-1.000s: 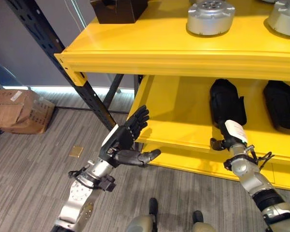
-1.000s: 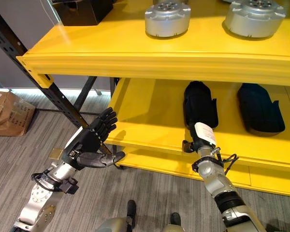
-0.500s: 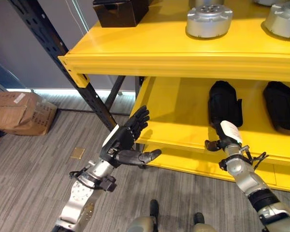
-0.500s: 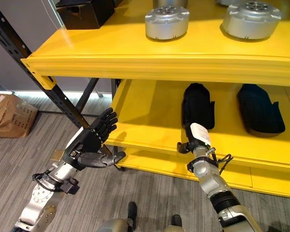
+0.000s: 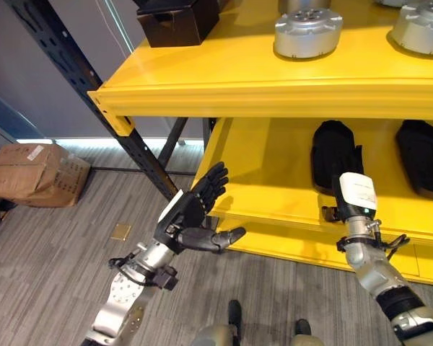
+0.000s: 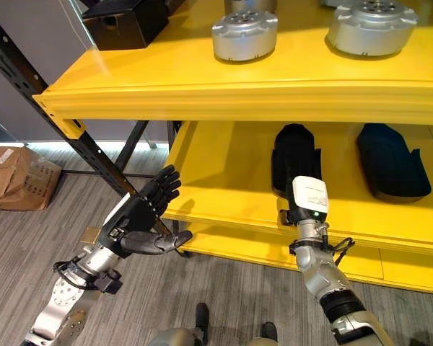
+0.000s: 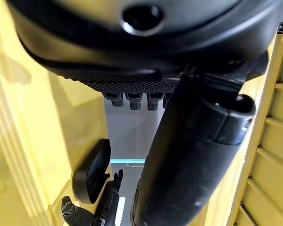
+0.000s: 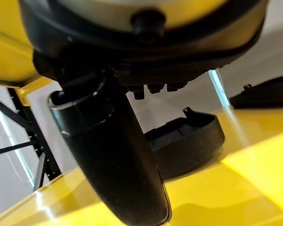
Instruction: Move parts from the plastic box to the shelf.
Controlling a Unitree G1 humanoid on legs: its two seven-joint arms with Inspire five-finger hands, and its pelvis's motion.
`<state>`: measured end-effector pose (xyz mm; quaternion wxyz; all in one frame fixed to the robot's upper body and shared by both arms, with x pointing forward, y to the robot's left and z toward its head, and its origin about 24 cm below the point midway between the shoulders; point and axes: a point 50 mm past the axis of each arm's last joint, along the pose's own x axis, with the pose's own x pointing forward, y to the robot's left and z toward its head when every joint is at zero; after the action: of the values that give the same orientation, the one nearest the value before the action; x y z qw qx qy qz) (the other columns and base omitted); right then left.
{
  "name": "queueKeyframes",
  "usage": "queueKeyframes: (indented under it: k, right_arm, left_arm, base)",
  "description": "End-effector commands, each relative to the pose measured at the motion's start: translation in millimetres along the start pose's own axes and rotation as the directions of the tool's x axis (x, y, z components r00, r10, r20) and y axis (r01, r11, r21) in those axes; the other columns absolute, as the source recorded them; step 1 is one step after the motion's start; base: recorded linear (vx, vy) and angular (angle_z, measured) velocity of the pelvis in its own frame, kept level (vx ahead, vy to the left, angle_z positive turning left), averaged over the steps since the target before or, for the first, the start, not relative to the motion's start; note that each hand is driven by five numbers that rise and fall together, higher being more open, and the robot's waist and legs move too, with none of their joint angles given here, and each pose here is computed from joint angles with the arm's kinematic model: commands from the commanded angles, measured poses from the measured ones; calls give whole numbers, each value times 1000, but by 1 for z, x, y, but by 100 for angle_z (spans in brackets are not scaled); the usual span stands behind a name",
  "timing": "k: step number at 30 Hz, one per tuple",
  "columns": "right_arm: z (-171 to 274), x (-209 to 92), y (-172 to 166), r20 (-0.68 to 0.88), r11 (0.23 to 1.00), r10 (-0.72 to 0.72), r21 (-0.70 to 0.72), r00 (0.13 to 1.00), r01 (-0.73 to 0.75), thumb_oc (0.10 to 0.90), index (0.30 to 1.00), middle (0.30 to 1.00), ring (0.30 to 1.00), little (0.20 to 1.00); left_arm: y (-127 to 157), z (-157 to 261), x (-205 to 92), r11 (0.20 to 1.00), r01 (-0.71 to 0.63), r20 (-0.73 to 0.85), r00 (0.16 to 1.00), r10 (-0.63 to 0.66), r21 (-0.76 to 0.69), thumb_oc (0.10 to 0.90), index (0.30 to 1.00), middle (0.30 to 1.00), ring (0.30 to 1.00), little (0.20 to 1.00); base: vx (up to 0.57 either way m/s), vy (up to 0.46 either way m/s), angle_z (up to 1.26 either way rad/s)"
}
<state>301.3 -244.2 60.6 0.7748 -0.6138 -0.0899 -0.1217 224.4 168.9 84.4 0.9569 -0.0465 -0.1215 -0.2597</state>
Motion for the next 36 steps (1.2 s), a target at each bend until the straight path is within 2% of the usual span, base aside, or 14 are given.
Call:
queueKeyframes:
  k: [1,9,16,20,23,27,32,36]
  right_arm:
    - [32,25,-44,217,969,-248,52,944,243,900,1000,1000,1000,1000]
    - [42,17,-40,274,970,-241,90,931,224,900,1000,1000,1000,1000]
    - [50,10,-40,315,952,-307,106,898,288,900,1000,1000,1000,1000]
    - [55,6,-44,312,933,-356,180,881,313,900,1000,1000,1000,1000]
    - [59,-10,-49,314,899,-426,250,848,359,900,1000,1000,1000,1000]
    - [66,-36,-58,267,853,-464,394,845,343,900,1000,1000,1000,1000]
    - [74,-58,-72,224,797,-462,530,858,290,900,1000,1000,1000,1000]
    - [62,-66,-68,129,791,-416,540,900,288,900,1000,1000,1000,1000]
  left_arm:
    - [-9,36,11,999,40,217,975,-41,8,900,1000,1000,1000,1000]
    - [-7,37,9,999,32,216,976,-33,10,900,1000,1000,1000,1000]
    - [-9,38,9,999,41,221,974,-42,10,900,1000,1000,1000,1000]
    - [-9,40,8,999,32,233,972,-34,11,900,1000,1000,1000,1000]
    - [-6,41,3,1000,2,243,970,-4,11,900,1000,1000,1000,1000]
    - [0,41,-5,999,-51,253,966,50,-4,900,1000,1000,1000,1000]
    - [1,41,-6,998,-60,259,964,59,-5,900,1000,1000,1000,1000]
    - [-5,37,-2,1000,15,243,970,-11,-14,900,1000,1000,1000,1000]
  base:
    - [0,0,0]
    - [0,0,0]
    - [0,0,0]
    - [-19,32,0]
    - [-38,63,-1]
    - [-37,70,-1]
    - [-47,83,-13]
    - [-58,171,-36]
